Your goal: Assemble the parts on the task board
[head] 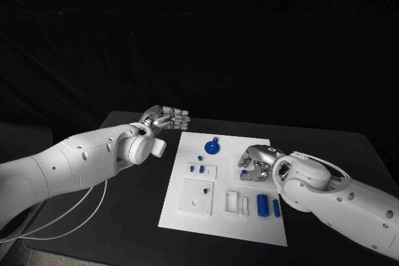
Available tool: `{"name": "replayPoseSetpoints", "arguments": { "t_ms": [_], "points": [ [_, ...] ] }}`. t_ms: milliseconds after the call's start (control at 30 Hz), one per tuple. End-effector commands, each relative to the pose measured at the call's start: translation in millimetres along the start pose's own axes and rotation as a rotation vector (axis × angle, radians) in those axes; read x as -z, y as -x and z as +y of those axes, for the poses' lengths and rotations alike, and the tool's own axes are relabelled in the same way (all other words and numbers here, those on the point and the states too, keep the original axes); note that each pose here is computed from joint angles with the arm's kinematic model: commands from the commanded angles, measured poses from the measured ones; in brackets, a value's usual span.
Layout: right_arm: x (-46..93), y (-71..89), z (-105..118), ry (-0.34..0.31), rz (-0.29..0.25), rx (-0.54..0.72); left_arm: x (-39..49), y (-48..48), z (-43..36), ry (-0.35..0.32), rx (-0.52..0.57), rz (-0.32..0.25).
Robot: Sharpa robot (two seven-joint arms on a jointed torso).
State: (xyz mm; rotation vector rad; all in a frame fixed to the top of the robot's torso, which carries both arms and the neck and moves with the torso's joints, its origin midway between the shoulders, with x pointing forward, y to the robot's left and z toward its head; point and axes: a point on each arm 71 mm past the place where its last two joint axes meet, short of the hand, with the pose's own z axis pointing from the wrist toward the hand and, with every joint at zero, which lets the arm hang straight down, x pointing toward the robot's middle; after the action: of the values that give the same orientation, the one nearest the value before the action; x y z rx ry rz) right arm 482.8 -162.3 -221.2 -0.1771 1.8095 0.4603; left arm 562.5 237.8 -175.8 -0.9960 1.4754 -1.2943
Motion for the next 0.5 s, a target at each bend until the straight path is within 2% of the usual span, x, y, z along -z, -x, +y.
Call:
{"name": "replayPoseSetpoints", "arguments": {
  "t_ms": [33,500],
  "points": [
    [-0.4,-1.8,0.7,-0.006,0.011,0.036,-0.5,-2.9,-1.8,-0.013,0.001,0.022],
    [-0.3,-9.8,1.7,-0.004,0.025,0.035,-0.3,-2.2,-1.3,-0.011,0.0,0.021]
  ]
}}
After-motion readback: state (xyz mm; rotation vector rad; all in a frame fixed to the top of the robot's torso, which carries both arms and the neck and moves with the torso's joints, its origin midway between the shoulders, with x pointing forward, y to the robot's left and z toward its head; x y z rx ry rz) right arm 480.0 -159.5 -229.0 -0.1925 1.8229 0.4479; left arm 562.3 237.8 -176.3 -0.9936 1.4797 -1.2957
